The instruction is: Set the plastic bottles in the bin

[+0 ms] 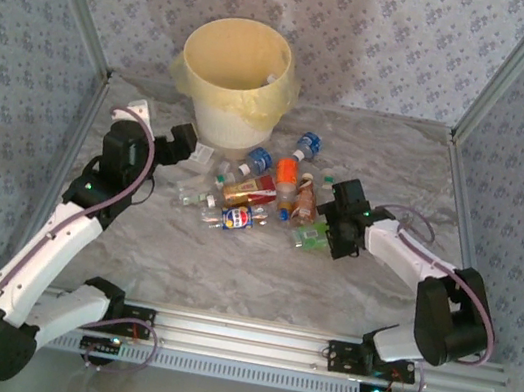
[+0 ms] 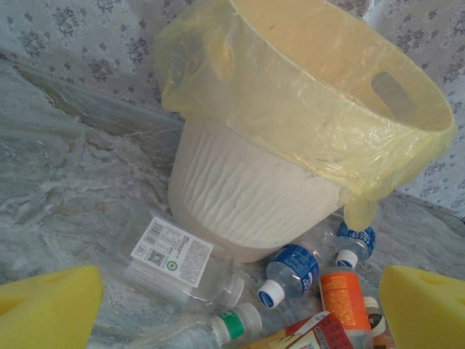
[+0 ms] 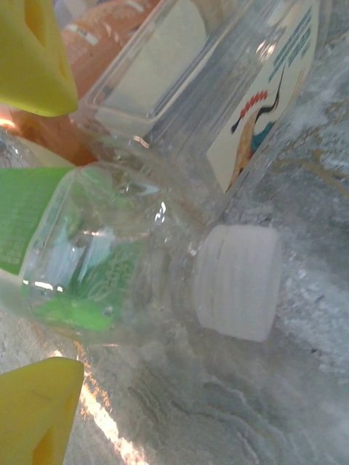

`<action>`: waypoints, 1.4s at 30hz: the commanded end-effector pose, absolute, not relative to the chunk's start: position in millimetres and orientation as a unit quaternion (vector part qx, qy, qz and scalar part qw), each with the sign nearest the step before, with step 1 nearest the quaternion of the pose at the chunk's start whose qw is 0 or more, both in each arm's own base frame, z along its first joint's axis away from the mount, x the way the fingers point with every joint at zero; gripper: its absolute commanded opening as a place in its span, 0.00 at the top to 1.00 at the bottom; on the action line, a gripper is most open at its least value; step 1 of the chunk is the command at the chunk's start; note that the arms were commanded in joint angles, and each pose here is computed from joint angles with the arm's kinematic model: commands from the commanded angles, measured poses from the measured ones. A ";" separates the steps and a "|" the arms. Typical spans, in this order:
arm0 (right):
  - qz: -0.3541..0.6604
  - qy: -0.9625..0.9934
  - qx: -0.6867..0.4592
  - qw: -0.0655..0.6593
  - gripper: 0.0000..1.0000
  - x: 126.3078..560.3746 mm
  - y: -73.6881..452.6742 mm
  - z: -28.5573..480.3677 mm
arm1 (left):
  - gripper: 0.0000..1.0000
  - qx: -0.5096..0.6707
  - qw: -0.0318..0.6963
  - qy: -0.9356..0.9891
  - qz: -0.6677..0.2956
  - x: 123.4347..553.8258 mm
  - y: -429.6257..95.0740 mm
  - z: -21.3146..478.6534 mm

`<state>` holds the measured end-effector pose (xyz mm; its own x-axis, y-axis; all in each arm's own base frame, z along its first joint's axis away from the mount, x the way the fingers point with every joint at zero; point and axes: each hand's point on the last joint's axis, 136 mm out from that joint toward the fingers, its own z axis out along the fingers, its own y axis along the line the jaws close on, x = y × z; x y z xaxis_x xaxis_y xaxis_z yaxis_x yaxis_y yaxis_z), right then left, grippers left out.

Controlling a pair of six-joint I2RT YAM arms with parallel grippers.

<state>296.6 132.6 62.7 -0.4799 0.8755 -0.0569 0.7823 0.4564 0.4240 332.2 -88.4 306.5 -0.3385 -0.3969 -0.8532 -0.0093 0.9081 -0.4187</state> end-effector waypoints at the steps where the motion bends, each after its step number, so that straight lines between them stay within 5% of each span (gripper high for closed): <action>1: 0.153 0.834 0.513 0.133 0.13 293.2 128.9 56.6 | 0.02 -0.127 0.567 0.800 -0.150 333.7 -80.2 305.1; 19: 0.121 0.833 0.527 0.121 0.22 266.6 114.1 35.8 | 0.02 -0.127 0.552 0.811 -0.146 340.5 -82.4 293.7; 29: 0.115 0.839 0.520 0.116 0.24 286.9 119.7 13.1 | 0.02 -0.128 0.543 0.817 -0.148 342.6 -84.2 289.2; 37: 0.131 0.833 0.516 0.154 0.40 287.7 114.5 21.7 | 0.02 -0.064 0.538 0.817 -0.198 341.1 -111.5 294.4; 42: 0.164 0.839 0.460 0.238 0.47 304.3 112.7 61.3 | 0.02 -0.009 0.525 0.813 -0.251 338.4 -139.1 298.4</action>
